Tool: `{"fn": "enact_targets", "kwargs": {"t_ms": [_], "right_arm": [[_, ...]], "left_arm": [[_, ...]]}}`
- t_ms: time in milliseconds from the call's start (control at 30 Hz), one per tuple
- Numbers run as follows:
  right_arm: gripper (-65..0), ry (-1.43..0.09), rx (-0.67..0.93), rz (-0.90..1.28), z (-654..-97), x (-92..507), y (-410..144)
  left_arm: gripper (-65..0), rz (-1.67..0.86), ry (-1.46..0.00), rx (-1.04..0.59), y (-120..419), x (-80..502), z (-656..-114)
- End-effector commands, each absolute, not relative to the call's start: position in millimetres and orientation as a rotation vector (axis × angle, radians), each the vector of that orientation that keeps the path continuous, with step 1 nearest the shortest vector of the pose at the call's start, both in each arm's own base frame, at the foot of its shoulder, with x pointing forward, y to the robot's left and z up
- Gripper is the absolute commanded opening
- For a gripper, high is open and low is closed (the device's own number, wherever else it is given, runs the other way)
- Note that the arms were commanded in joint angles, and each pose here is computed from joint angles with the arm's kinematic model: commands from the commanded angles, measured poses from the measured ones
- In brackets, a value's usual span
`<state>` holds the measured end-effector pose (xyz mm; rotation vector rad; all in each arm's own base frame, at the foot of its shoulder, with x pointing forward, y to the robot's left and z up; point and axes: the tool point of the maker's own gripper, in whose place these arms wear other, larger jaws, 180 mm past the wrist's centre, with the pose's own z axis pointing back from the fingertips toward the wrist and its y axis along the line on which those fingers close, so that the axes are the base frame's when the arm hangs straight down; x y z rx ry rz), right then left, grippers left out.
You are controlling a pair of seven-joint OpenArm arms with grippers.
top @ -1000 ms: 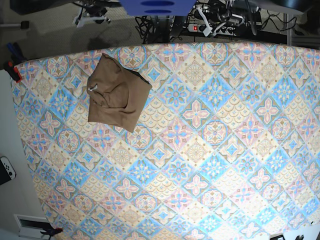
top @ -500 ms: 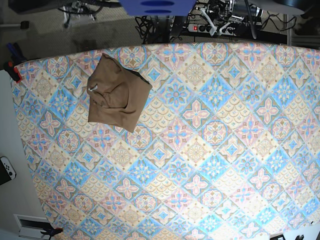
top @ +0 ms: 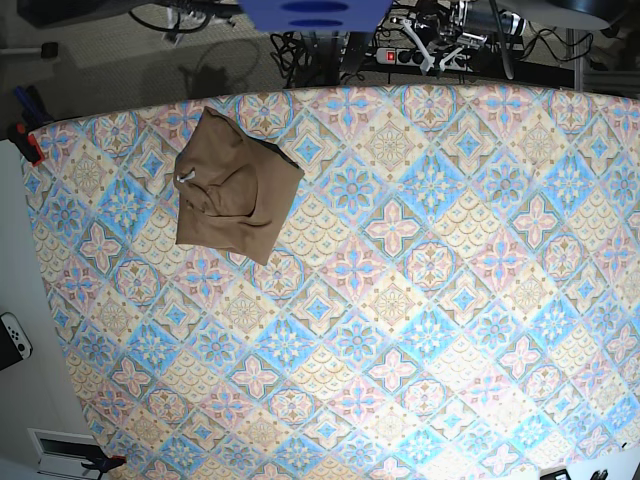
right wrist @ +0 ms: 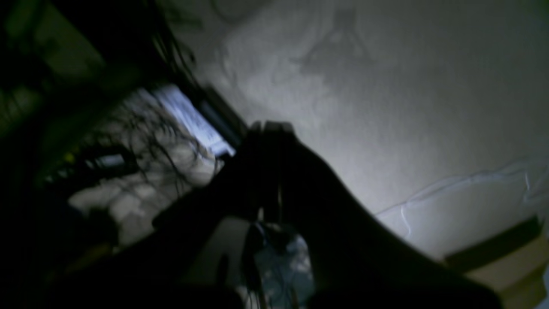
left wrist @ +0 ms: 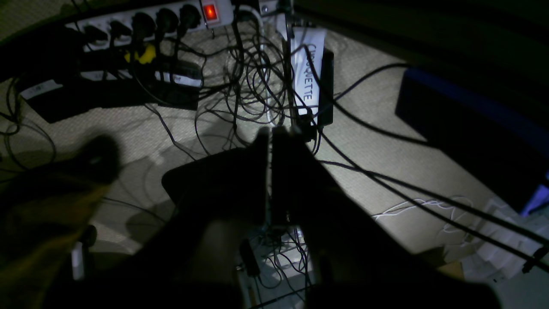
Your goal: Layout the t-shirt on the table in an organized manner, then fold the t-shirt properly
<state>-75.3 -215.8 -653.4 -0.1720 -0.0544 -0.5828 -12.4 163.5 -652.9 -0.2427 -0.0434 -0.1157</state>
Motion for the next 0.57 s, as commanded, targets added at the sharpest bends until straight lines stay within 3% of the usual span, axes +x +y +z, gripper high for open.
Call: {"fn": "enact_targets", "kwargs": {"t_ms": [0,533], "right_arm": [[-65.0,-0.082,-0.202,-0.587,-651,-69,-232],[-65.0,-0.081,-0.206,-0.578,-651,-69,-235]], "left_arm": [[-65.0,-0.112,-0.043,-0.24,168,-13,-652],[-65.0,-0.117,-0.059,-0.305,123,-4,-654]]}}
